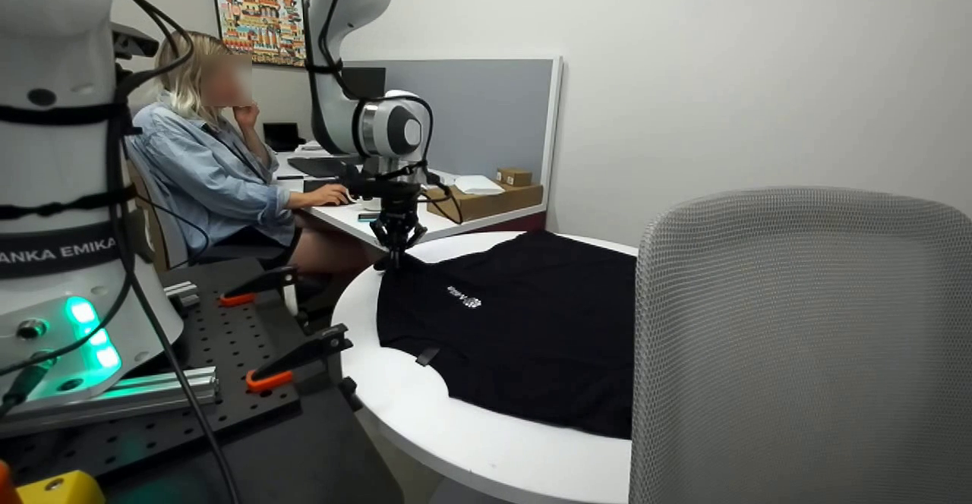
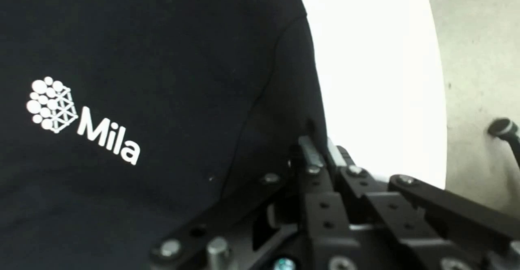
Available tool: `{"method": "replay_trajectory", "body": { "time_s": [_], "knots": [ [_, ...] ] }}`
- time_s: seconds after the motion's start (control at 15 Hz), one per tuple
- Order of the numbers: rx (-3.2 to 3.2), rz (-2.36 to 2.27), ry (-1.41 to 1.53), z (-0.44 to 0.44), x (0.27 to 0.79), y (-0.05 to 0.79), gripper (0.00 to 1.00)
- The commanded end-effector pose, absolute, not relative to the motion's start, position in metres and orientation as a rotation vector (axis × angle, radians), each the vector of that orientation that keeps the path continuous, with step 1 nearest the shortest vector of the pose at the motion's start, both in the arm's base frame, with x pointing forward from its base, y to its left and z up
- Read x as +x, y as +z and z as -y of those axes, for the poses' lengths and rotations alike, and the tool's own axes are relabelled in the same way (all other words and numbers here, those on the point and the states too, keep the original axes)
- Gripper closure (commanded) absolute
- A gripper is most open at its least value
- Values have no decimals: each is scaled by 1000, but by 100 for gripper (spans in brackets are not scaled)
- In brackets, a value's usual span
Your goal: Fold the t-shirt
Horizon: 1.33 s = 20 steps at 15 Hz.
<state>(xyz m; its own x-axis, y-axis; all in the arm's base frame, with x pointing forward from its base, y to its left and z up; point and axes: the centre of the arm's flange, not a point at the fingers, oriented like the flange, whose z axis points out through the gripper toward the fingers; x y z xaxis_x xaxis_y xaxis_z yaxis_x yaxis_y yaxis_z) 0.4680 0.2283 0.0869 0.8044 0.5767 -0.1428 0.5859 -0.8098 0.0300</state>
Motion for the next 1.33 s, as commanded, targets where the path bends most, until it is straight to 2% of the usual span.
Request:
{"method": "replay_trajectory", "body": {
  "time_s": [0.0, 0.33, 0.6, 1.27],
  "knots": [
    [3045, -778, -46, -236, 498, 160, 99],
    [3146, -586, 218, -221, 538, 253, 99],
    [3176, -542, 337, -208, 547, 300, 99],
    [3287, -642, 226, -135, 542, 324, 99]
  ]
}}
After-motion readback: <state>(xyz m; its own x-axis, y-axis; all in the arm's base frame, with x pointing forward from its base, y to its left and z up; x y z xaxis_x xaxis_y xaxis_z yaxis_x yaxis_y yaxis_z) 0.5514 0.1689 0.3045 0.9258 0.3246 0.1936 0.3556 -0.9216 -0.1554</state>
